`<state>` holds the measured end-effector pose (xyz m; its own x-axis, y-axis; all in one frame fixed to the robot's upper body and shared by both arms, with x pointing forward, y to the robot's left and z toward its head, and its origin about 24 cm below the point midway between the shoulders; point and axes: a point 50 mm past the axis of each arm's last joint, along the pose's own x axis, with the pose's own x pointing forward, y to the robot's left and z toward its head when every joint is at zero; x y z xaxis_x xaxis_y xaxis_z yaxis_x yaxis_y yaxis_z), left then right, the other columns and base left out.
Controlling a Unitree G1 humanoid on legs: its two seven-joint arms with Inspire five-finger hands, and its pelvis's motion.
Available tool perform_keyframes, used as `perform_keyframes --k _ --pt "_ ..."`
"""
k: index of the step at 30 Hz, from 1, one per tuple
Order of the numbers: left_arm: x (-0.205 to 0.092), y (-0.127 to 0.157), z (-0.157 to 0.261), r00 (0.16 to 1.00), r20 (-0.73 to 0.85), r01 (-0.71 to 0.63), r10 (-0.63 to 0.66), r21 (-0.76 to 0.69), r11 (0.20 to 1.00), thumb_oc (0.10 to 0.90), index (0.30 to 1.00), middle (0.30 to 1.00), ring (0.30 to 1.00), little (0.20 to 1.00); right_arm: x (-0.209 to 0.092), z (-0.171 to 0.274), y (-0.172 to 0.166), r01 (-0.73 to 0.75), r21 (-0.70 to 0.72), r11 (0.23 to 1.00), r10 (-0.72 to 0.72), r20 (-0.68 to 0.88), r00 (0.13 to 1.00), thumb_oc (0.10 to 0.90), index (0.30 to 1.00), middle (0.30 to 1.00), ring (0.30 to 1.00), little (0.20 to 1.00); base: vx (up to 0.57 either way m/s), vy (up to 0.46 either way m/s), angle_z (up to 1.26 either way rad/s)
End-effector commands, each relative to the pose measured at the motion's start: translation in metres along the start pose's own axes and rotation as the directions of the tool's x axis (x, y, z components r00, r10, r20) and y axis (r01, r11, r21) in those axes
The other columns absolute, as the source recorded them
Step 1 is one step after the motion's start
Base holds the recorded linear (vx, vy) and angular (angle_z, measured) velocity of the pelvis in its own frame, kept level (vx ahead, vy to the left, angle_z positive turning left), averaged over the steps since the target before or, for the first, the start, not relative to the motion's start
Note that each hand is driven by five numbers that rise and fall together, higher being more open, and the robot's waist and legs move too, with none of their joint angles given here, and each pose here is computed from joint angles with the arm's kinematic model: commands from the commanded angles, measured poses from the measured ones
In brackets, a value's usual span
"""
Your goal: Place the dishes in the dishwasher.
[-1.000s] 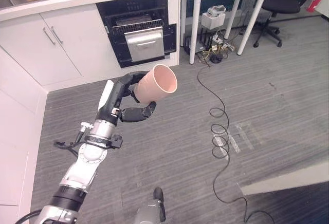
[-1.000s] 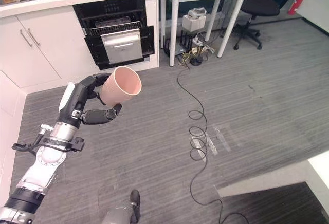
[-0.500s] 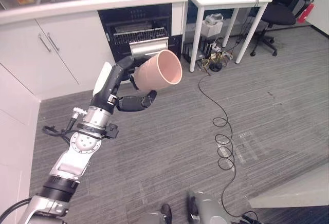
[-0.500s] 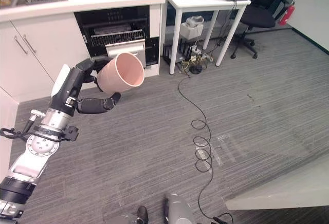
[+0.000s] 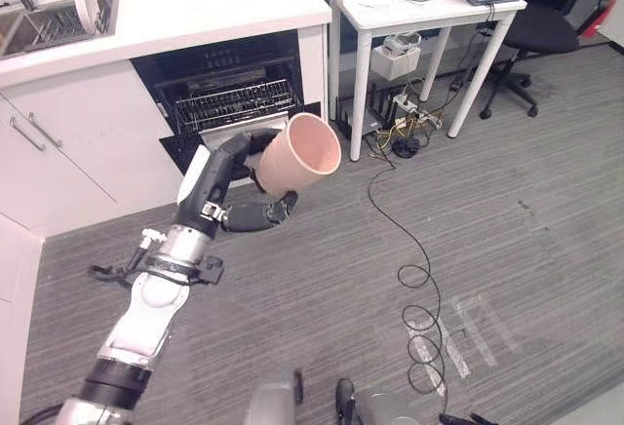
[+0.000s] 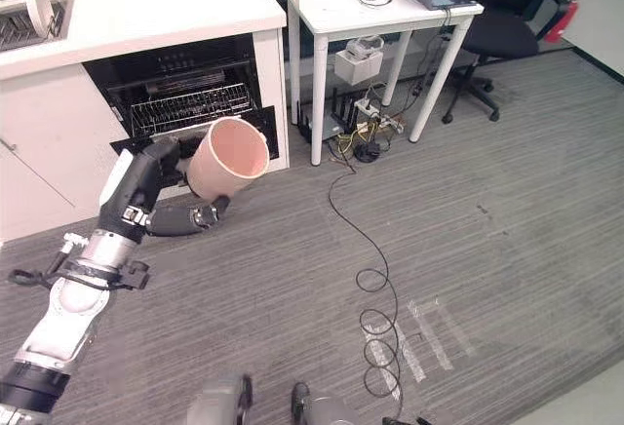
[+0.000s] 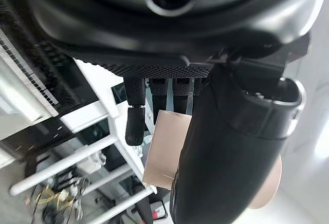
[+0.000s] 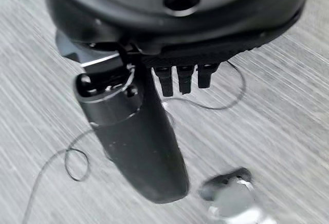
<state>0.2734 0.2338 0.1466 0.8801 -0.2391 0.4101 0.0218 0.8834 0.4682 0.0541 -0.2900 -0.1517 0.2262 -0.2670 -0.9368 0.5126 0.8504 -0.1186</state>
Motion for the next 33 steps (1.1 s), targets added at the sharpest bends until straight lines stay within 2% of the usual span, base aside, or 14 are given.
perform_keyframes --k 1,9,11,14,17,19,21,25,29,33 --pt "0.023 0.035 0.066 0.911 0.360 -0.197 0.200 -0.044 0.979 0.400 0.300 0.300 0.300 0.300 -0.005 -0.009 -0.024 0.068 -0.026 0.997 -0.068 -0.015 0.998 0.800 0.900 0.900 0.900 0.900 0.60 0.262 -0.68" --pt "0.008 0.033 0.053 0.918 0.333 -0.229 0.215 0.003 0.973 0.400 0.300 0.300 0.300 0.300 -0.004 -0.020 -0.012 0.098 -0.114 0.989 -0.103 -0.035 0.994 0.800 0.900 0.900 0.900 0.900 0.50 0.202 -0.43" --pt "0.011 0.030 0.050 0.948 0.265 -0.188 0.178 0.012 0.982 0.400 0.300 0.300 0.300 0.300 -0.003 -0.013 -0.004 0.096 -0.121 0.988 -0.101 -0.034 0.994 0.800 0.900 0.900 0.900 0.900 0.60 0.283 -0.28" --pt "0.017 0.021 0.052 0.955 0.267 -0.142 0.126 0.041 0.989 0.400 0.300 0.300 0.300 0.300 -0.003 -0.012 0.015 0.071 -0.130 0.989 -0.075 -0.025 0.997 0.800 0.900 0.900 0.900 0.900 0.30 0.194 -0.06" --pt "0.018 0.021 0.052 0.955 0.266 -0.152 0.131 0.058 0.987 0.400 0.300 0.300 0.300 0.300 -0.003 -0.017 0.023 0.052 -0.140 0.989 -0.058 -0.038 0.998 0.800 0.900 0.900 0.900 0.900 0.28 0.146 0.18" --pt "0.019 0.030 0.055 0.949 0.275 -0.180 0.151 0.085 0.980 0.400 0.300 0.300 0.300 0.300 -0.004 -0.024 0.028 0.037 -0.152 0.988 -0.046 -0.056 0.997 0.800 0.900 0.900 0.900 0.900 0.33 -0.055 0.37" --pt "0.024 0.030 0.066 0.937 0.323 -0.180 0.134 0.114 0.977 0.400 0.300 0.300 0.300 0.300 -0.004 -0.025 0.025 0.047 -0.097 0.994 -0.052 -0.050 0.997 0.800 0.900 0.900 0.900 0.900 0.32 -0.308 0.89" --pt "0.020 0.041 0.072 0.921 0.358 -0.214 0.152 0.141 0.967 0.400 0.300 0.300 0.300 0.300 -0.005 -0.032 0.018 0.048 -0.069 0.996 -0.052 -0.050 0.997 0.800 0.900 0.900 0.900 0.900 0.26 -0.246 2.06" --pt "0.017 0.042 0.074 0.924 0.355 -0.202 0.142 0.137 0.970 0.400 0.300 0.300 0.300 0.300 -0.004 -0.026 0.015 0.071 -0.061 0.996 -0.074 -0.043 0.996 0.800 0.900 0.900 0.900 0.900 0.16 -0.091 0.48" --pt "0.012 0.056 0.079 0.924 0.345 -0.233 0.165 0.164 0.959 0.400 0.300 0.300 0.300 0.300 -0.004 -0.006 0.018 0.070 -0.064 0.995 -0.070 0.006 0.998 0.800 0.900 0.900 0.900 0.900 0.09 -0.014 -0.11"
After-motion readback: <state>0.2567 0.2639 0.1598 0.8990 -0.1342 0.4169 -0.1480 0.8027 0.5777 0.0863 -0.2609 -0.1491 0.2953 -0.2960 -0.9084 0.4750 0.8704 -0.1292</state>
